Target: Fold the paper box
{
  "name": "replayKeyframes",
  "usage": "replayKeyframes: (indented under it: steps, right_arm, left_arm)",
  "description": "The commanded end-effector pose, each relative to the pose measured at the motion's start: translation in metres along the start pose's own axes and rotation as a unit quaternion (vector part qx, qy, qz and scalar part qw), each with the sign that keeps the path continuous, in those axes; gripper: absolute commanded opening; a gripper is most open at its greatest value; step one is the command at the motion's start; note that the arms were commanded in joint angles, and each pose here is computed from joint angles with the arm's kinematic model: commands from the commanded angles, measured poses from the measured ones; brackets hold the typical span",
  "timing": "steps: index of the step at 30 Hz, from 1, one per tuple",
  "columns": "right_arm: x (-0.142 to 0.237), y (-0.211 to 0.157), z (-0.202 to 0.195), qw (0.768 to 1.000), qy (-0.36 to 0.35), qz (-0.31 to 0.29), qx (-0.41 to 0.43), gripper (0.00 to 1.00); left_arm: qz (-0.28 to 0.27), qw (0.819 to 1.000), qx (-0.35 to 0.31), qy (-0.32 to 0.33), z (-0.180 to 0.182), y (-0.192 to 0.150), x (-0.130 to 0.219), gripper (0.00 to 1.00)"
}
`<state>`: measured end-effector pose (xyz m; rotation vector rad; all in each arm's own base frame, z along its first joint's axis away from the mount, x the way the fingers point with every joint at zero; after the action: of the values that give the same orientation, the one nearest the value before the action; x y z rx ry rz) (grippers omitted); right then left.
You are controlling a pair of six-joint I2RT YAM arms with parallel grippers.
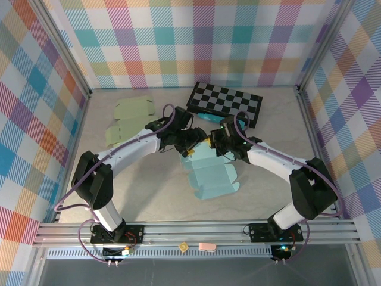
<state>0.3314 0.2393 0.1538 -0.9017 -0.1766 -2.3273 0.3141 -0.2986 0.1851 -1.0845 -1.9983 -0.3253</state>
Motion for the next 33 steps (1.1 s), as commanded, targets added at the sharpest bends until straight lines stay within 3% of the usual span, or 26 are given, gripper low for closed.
replayKeyframes:
  steps: [1,8,13,17,18,21,23,28,33]
  right_arm:
    - [0.004,-0.003,0.002,1.0,0.007,0.009,-0.005,0.0]
    - [0.004,-0.003,0.001,1.0,0.01,0.009,-0.009,0.0]
    - [0.006,0.003,0.008,1.0,0.016,0.004,-0.008,0.0]
    - [0.013,0.006,0.017,1.0,0.018,-0.001,-0.02,0.0]
    - [0.016,0.008,0.019,0.999,0.019,-0.005,-0.025,0.0]
    - [0.022,0.012,0.024,0.999,0.016,-0.013,-0.046,0.0]
    - [0.025,0.014,0.027,0.998,0.017,-0.014,-0.06,0.0]
    - [0.042,0.021,0.035,0.994,0.011,-0.021,-0.109,0.0]
    - [0.065,0.027,0.045,0.992,-0.022,-0.024,-0.125,0.0]
  left_arm:
    - [-0.005,0.999,-0.003,-0.042,-0.023,0.002,0.011,0.71]
    - [0.024,0.997,0.008,-0.071,-0.024,-0.002,0.013,0.7]
    - [-0.006,0.993,-0.035,-0.116,-0.039,-0.006,0.061,0.73]
    - [-0.051,0.992,-0.033,-0.114,-0.012,0.007,0.101,0.71]
    - [-0.061,0.992,-0.02,-0.108,0.003,0.015,0.107,0.67]
    - [-0.06,0.995,0.025,-0.077,0.051,0.041,0.1,0.35]
    - [-0.053,0.996,0.043,-0.058,0.077,0.053,0.087,0.2]
    - [-0.036,0.992,0.056,-0.111,0.084,0.068,0.053,0.09]
    - [-0.025,0.987,0.048,-0.149,0.085,0.076,0.027,0.08]
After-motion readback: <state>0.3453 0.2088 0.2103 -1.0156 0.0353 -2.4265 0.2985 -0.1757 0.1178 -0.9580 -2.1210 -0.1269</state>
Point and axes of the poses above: each hand's point on the last joint's axis, 136 mm out from that joint toward the fingers, its own x axis back along the fingers, its own z axis along the line the jaws close on, y = z × x, the point moved 3 cm from there along x, back along the fingers, and after that the axes turned 13 degrees about x, right-handed, at the moved point
